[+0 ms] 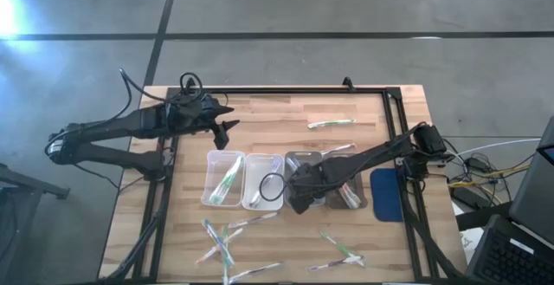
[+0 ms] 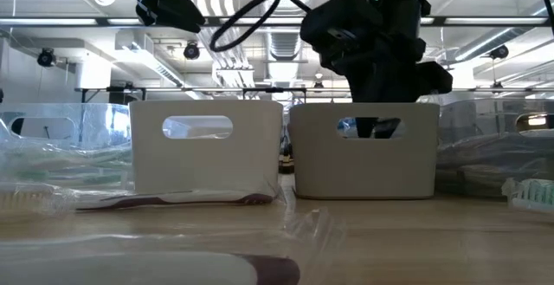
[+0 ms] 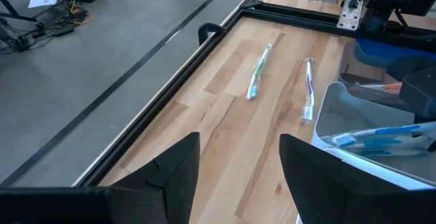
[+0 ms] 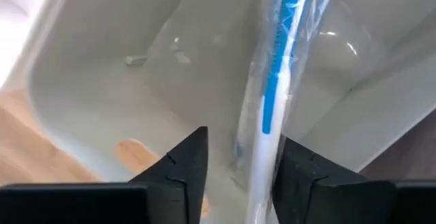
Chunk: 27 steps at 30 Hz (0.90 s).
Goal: Pick & Place Toothbrushes
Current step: Put the blue toothbrush into the gray bin, then put the purple toothbrush into the white bin
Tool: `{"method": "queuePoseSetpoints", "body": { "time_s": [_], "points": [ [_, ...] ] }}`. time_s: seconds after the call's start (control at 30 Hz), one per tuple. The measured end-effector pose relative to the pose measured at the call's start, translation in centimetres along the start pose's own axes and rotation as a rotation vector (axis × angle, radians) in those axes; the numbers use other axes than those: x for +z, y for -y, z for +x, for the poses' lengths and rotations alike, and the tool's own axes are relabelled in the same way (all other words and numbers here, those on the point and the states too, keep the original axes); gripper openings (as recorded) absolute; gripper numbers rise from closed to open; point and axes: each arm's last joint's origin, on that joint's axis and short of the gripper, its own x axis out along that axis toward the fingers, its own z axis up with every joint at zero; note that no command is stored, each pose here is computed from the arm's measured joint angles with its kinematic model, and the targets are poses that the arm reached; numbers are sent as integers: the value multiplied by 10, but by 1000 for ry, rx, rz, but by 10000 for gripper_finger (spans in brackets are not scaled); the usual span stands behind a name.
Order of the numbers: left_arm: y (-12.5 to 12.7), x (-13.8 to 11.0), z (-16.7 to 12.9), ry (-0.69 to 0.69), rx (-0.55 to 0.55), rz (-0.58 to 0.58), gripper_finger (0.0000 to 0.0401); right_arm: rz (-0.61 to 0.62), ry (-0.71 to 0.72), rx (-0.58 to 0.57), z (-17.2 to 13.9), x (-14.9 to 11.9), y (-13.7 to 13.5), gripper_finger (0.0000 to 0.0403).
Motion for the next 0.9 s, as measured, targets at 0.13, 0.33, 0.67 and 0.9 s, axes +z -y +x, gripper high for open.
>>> {"method": "queuePoseSetpoints", "body": {
  "time_s": [0.13,0.33,0.67,0.9],
  "points": [
    [0,0,0,0,0,0,207,-13,6,15,-4,1,-4,146],
    [0,0,0,0,0,0,207,-20,-11,35,-8,3,-6,161],
    [0,0,0,0,0,0,207,-2,-11,3,-32,8,2,145],
    [0,0,0,-1,0,0,207,-46,77,50,-69,17,14,112]
  ]
}}
